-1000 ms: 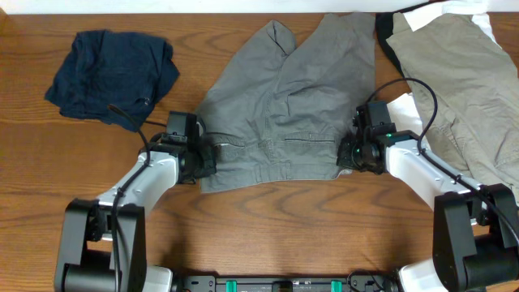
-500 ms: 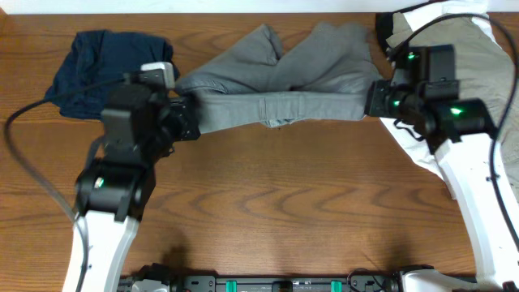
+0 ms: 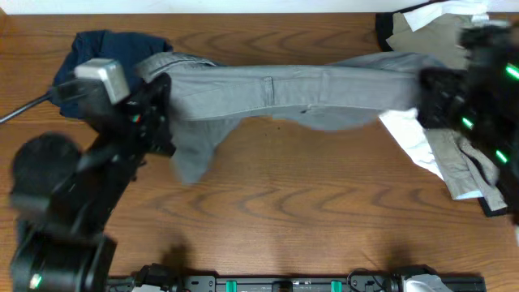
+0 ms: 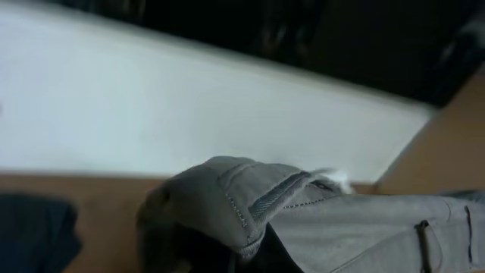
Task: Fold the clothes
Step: 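Lift the shorts with both grippers and flip them away, spreading flat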
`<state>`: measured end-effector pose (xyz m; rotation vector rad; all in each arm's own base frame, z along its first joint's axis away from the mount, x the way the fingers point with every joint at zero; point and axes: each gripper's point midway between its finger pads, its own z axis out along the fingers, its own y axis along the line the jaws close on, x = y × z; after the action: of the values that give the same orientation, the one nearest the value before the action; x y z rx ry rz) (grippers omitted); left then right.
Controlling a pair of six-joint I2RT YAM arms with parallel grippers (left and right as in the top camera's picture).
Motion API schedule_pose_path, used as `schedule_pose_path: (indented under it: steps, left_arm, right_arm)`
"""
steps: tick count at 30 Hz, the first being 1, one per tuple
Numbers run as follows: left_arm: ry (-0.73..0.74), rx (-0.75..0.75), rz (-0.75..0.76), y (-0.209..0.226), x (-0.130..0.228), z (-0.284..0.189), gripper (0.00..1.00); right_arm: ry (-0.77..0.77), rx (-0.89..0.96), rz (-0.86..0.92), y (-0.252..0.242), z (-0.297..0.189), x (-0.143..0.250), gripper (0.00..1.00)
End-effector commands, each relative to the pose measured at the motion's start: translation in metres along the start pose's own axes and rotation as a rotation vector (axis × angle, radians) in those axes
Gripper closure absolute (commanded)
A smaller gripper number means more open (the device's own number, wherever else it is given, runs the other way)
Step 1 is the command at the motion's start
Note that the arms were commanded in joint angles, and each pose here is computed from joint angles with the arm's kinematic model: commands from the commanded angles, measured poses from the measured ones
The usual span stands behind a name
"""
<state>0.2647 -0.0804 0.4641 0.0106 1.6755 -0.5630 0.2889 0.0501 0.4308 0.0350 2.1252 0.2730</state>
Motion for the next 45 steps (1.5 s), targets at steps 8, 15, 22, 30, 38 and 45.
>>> schedule_pose_path:
  steps: [8, 15, 22, 30, 38, 45]
  left_arm:
    - [-0.129, -0.044, -0.041, -0.011, -0.031, -0.074, 0.94]
    - [0.002, -0.097, -0.086, 0.002, 0.003, -0.072, 0.94]
    - [0.184, -0.174, -0.139, 0.029, 0.044, -0.02, 0.94]
    - [0.441, -0.276, -0.168, 0.072, 0.105, 0.063, 0.94]
    - [0.562, -0.316, -0.169, 0.115, 0.163, 0.152, 0.94]
    - [0.525, -0.302, -0.163, 0.15, 0.204, 0.23, 0.93]
  right_arm:
    - [-0.153, 0.145, -0.006, -0.023, -0.117, 0.0, 0.99]
    - [-0.035, 0.168, 0.006, -0.028, -0.113, 0.024, 0.99]
    - [0.166, 0.212, 0.004, -0.036, -0.054, 0.032, 0.99]
    - [0.407, 0.258, 0.0, -0.048, 0.07, 0.038, 0.99]
    - [0.516, 0.231, -0.011, -0.058, 0.214, 0.058, 0.99]
    - [0.462, 0.194, -0.011, -0.065, 0.321, 0.072, 0.99]
